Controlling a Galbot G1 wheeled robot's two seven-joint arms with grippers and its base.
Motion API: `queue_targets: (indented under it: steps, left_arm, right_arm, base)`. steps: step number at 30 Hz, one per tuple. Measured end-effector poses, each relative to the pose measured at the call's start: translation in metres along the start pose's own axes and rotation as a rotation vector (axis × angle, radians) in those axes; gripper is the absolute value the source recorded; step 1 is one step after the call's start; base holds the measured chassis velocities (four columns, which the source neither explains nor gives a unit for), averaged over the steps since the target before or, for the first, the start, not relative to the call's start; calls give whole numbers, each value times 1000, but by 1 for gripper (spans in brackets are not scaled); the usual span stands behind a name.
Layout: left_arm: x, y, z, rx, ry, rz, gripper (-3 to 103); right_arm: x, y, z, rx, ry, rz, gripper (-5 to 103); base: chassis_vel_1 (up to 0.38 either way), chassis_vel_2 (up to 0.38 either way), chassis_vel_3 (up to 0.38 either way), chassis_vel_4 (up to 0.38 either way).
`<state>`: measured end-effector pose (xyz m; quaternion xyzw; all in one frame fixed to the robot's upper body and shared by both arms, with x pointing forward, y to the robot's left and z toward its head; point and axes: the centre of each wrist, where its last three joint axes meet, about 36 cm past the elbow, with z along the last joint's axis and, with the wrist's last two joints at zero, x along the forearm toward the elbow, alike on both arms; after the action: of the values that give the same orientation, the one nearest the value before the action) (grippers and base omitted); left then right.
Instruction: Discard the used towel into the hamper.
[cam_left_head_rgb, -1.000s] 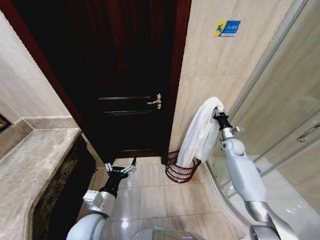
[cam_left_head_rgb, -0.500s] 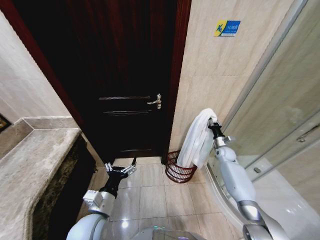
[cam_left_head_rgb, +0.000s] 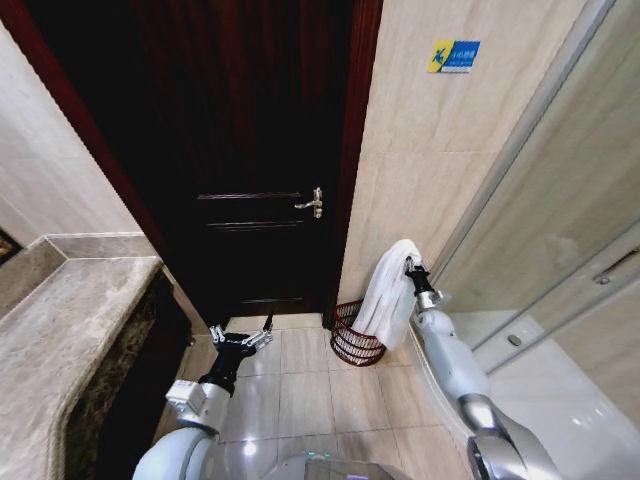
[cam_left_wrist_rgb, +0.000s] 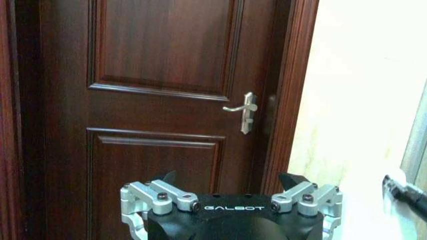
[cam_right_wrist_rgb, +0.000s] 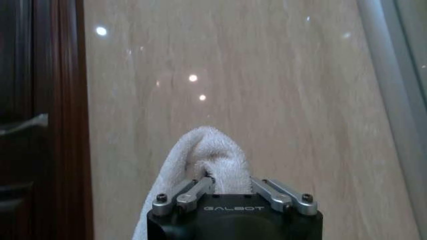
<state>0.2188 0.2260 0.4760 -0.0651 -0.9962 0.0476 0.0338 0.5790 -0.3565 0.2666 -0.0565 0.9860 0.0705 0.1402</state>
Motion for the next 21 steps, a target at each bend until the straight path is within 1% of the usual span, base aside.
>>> queue_targets:
  steps: [5, 10, 13, 14, 16, 17, 20, 21]
  left_arm:
    - [0, 0, 0, 0, 0, 0, 100]
    - [0, 0, 0, 0, 0, 0, 100]
    - [0, 0, 0, 0, 0, 0, 100]
    - [0, 0, 0, 0, 0, 0, 100]
    - [0, 0, 0, 0, 0, 0, 100]
    - [0, 0, 0, 0, 0, 0, 100]
    - [0, 0, 0, 0, 0, 0, 100]
    - [0, 0, 0, 0, 0, 0, 100]
  right_arm:
    - [10, 7, 15, -1, 33, -10, 12]
    - [20, 8, 31, -3, 71, -3, 12]
    - [38, 2, 51, -6, 136, 12, 12]
    - [38, 2, 51, -6, 136, 12, 12]
    - [52, -4, 63, -12, 193, 15, 12]
    - [52, -4, 63, -12, 193, 15, 12]
    - [69, -8, 78, -13, 274, 6, 12]
    - [69, -8, 78, -13, 274, 6, 12]
  base:
    - [0, 0, 0, 0]
    - [0, 0, 0, 0]
    - [0, 0, 0, 0]
    - [0, 0, 0, 0]
    - [0, 0, 0, 0]
    - [0, 0, 0, 0]
    - [0, 0, 0, 0]
    - [0, 0, 0, 0]
